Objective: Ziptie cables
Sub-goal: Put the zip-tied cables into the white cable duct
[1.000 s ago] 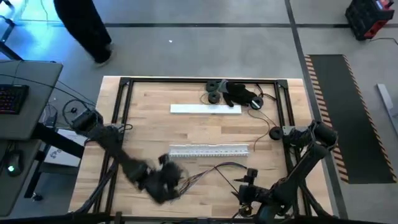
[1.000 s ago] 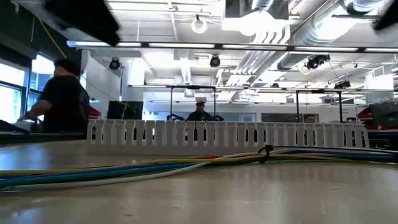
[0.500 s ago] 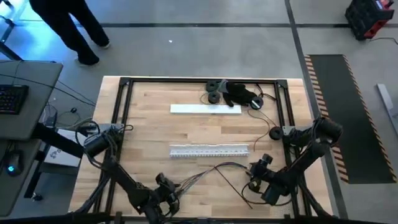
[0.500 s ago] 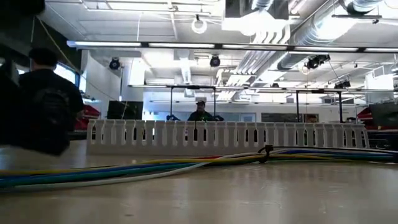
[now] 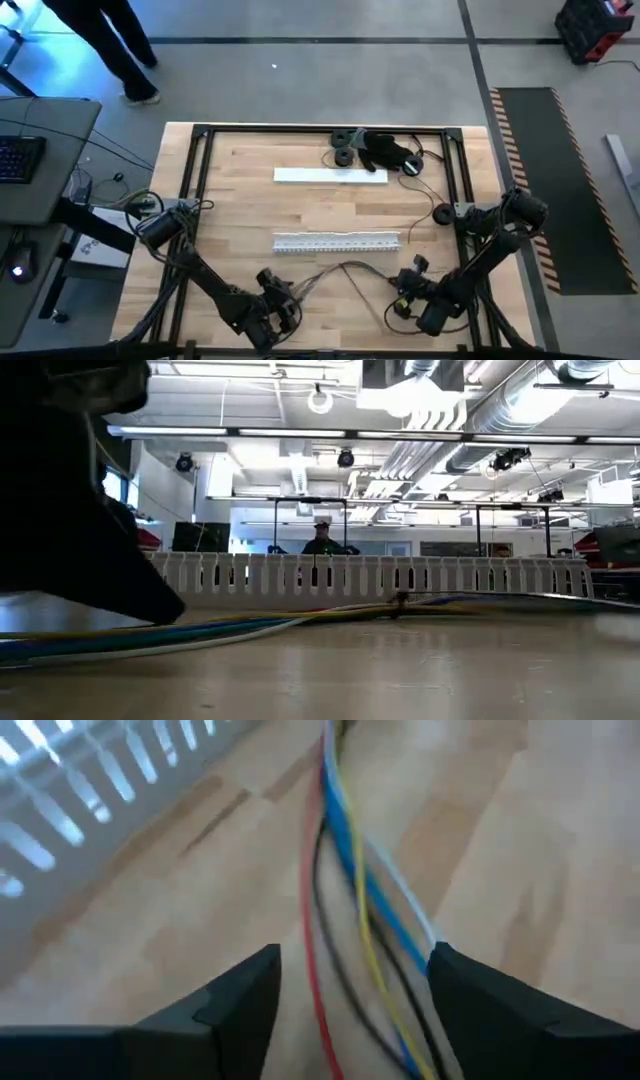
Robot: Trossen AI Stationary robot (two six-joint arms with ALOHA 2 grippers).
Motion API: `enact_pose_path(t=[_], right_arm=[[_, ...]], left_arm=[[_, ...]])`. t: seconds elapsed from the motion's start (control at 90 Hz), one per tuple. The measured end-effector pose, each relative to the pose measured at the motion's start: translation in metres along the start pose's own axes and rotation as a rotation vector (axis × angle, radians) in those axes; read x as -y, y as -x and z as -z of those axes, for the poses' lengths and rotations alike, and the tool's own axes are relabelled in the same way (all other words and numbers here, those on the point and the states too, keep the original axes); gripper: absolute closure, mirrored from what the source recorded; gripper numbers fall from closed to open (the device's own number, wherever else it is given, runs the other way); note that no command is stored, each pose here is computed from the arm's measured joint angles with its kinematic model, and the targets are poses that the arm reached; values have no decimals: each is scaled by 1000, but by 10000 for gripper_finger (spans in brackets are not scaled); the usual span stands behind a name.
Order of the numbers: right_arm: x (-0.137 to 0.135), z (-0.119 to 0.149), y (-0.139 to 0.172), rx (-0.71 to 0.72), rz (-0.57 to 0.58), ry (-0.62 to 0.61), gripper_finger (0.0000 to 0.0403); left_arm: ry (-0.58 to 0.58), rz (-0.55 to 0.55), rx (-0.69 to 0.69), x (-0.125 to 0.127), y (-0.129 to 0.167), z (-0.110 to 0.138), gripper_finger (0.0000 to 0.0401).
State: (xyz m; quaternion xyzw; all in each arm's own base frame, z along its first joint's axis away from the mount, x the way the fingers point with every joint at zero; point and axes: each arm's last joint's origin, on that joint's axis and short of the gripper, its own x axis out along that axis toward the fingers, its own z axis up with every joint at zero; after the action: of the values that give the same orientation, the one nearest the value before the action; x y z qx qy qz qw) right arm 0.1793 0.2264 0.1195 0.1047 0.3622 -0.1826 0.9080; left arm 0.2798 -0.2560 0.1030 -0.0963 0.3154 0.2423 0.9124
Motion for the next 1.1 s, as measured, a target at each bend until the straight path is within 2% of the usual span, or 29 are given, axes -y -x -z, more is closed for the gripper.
enact_pose_path(t=[0.111,0.344,0.522,0.611,0.822,0.967,1.1], right_arm=[[-22,-23,13,97,-4,76,398],[-64,-92,61,291,29,227,400],[-83,-128,87,347,-21,307,401],[-87,-136,94,363,-27,336,401],[-89,-145,102,405,-9,335,402],[-89,-147,109,439,17,338,402],[-90,-143,117,460,20,346,402]], left_arm=[[-74,-32,55,-2,-8,-9,144],[-234,-68,160,-2,-29,-35,139],[-262,-74,221,-2,-43,-54,139],[-271,-44,217,-2,-48,-62,139],[-298,113,215,7,-52,-71,139],[-318,106,194,8,-48,-65,148],[-308,83,145,7,-42,-51,183]])
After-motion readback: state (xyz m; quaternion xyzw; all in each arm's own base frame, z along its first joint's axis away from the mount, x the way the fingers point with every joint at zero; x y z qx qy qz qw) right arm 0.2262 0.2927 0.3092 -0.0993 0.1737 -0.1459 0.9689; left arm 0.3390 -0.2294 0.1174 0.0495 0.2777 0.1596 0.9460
